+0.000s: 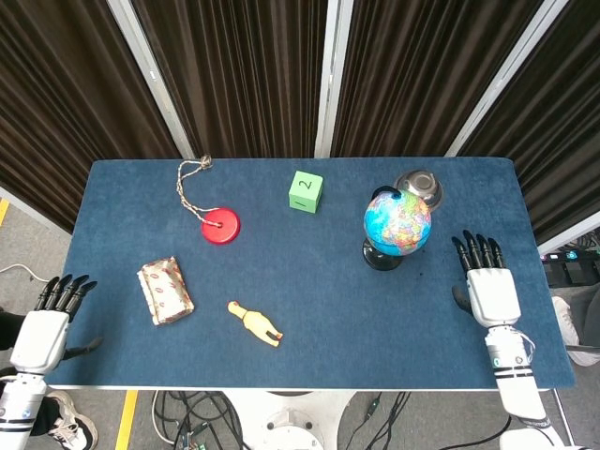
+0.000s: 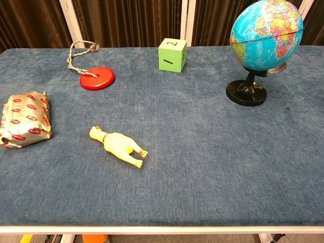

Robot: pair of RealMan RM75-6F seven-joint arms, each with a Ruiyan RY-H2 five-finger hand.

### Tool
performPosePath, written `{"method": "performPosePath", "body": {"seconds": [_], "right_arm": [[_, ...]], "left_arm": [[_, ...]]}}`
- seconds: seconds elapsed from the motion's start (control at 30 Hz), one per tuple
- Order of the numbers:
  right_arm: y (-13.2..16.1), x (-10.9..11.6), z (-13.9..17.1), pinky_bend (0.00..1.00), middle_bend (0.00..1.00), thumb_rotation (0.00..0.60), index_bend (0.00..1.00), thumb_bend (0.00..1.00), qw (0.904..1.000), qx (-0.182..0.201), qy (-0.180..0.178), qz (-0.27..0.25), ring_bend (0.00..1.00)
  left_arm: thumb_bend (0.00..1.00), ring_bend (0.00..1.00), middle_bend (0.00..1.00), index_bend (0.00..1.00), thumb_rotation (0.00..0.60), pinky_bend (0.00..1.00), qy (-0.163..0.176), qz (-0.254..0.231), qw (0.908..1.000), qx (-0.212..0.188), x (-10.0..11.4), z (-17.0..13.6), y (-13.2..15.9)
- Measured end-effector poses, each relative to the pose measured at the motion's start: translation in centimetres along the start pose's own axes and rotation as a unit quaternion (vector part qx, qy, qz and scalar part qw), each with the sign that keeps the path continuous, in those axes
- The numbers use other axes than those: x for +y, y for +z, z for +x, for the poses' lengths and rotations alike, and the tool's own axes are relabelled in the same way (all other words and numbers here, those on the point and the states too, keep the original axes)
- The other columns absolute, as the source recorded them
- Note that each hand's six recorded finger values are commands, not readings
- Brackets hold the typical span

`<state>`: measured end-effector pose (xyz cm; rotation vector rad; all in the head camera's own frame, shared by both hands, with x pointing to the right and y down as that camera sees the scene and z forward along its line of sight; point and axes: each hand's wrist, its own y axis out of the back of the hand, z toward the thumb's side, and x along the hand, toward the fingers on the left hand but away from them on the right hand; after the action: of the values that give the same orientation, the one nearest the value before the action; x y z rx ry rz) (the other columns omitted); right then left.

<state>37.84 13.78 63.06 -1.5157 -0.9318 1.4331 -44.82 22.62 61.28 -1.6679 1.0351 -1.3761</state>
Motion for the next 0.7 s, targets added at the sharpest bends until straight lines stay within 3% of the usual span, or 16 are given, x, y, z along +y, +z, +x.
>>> {"method": "performPosePath", "body": {"seconds": [0.17,0.43,0.7], "right_arm": [[1.5,0.5,0.3,0.00,0.00,0.600,0.00,0.24,0.9990,0.043,-0.014,-0.001,0.00],[6.9,1.1,1.3,0.00,0.00,0.600,0.00,0.24,0.9852,0.166,-0.041,0.003,0.00],[8.7,0.5,0.4,0.00,0.00,0.600,0.00,0.24,0.9830,0.181,-0.027,0.010,0.00]], "left_arm": [[0.00,0.02,0.09,0.13,0.600,0.05,0.001,0.000,1.0000,-0.001,0.0,0.0,0.1],[0.00,0.02,0.09,0.13,0.600,0.05,0.003,-0.001,1.0000,0.001,0.1,-0.1,-0.1],[0.00,0.02,0.09,0.14,0.600,0.05,0.001,-0.003,1.0000,0.002,0.1,-0.2,-0.3]]}}
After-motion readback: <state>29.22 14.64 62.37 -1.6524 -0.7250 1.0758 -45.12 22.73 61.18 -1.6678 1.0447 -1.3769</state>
